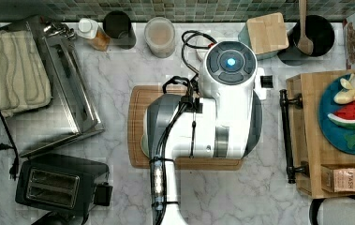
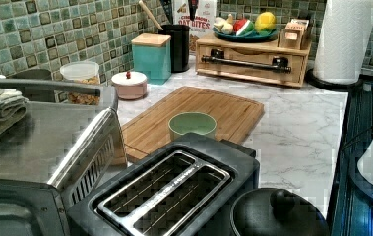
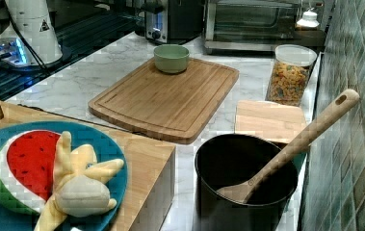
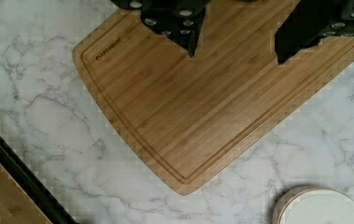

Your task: Open the drawer.

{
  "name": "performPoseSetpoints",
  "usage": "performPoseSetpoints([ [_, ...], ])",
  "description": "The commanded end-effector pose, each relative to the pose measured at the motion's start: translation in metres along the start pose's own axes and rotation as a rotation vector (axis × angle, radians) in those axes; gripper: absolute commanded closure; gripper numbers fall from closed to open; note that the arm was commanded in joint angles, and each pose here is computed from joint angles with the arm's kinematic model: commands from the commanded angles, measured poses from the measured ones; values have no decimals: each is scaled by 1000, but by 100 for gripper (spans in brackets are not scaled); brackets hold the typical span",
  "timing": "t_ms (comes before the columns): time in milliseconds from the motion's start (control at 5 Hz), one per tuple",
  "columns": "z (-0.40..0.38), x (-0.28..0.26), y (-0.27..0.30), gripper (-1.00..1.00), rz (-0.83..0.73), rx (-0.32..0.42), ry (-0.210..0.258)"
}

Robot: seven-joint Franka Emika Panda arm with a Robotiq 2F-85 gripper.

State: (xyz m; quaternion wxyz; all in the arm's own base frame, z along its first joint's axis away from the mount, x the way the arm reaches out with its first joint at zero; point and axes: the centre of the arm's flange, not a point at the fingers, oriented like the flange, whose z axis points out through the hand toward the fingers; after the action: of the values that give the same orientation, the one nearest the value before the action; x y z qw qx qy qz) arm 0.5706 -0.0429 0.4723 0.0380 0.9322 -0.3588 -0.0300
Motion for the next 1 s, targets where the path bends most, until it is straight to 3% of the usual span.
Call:
performPoseSetpoints([
  [200,4,0,2,-100,1,-7,-4],
  [400,7,-5,14,-100,-86,-30,26],
  [600,10,-3,54,-100,-298,-34,70],
  [800,17,19,108,-100,-441,20,50],
  [1000,32,36,138,-100,-573,14,103],
])
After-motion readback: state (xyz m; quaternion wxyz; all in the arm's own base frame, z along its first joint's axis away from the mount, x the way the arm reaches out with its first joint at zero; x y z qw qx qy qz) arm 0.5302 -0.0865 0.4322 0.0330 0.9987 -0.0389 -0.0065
